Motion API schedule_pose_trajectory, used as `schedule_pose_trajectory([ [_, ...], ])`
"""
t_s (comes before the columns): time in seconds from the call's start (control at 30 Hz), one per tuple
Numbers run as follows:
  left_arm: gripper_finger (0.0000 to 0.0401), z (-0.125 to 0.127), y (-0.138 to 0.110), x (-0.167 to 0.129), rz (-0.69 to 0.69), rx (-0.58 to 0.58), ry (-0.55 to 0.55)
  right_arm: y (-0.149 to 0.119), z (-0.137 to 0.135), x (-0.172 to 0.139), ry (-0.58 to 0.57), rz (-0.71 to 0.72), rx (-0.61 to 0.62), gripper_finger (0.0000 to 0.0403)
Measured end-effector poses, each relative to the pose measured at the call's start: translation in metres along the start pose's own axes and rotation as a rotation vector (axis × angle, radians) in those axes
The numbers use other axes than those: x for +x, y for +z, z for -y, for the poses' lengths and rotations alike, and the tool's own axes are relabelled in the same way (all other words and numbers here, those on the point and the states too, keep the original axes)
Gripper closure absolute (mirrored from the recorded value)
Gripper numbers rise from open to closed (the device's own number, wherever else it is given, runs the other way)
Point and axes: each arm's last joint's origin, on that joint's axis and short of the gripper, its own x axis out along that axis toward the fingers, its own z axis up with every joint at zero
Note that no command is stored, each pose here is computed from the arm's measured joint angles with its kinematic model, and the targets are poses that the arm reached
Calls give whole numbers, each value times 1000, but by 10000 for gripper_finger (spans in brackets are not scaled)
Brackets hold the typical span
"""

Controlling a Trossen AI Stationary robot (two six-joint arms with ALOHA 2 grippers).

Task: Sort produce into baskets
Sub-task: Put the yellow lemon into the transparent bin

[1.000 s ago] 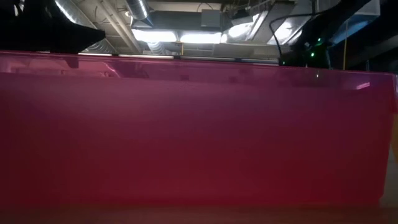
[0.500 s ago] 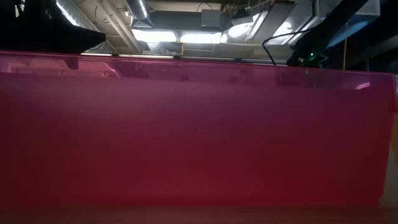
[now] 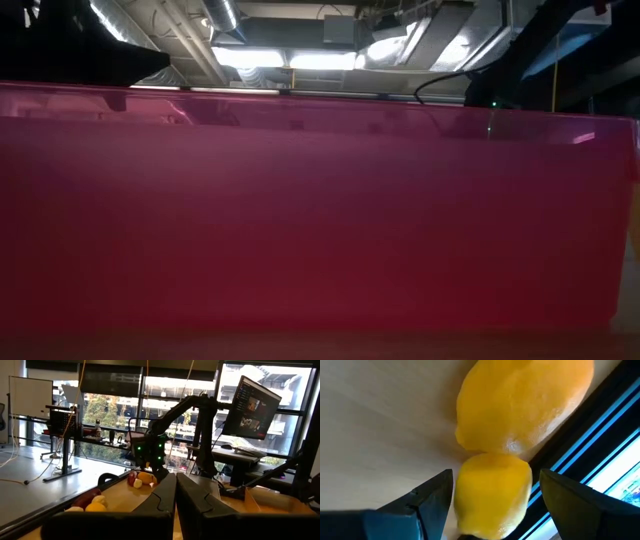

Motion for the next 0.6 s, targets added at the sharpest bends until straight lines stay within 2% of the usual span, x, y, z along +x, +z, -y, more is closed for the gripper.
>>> schedule_pose_trajectory([
  [0.17,394,0,0,0,0,4,0,-1,0,1,0,-13,-8,126],
  [0.47,394,0,0,0,0,-1,0,-1,0,1,-1,-17,-35,236],
  [0.6,394,0,0,0,1,-1,0,-2,1,-2,1,-5,-53,255],
])
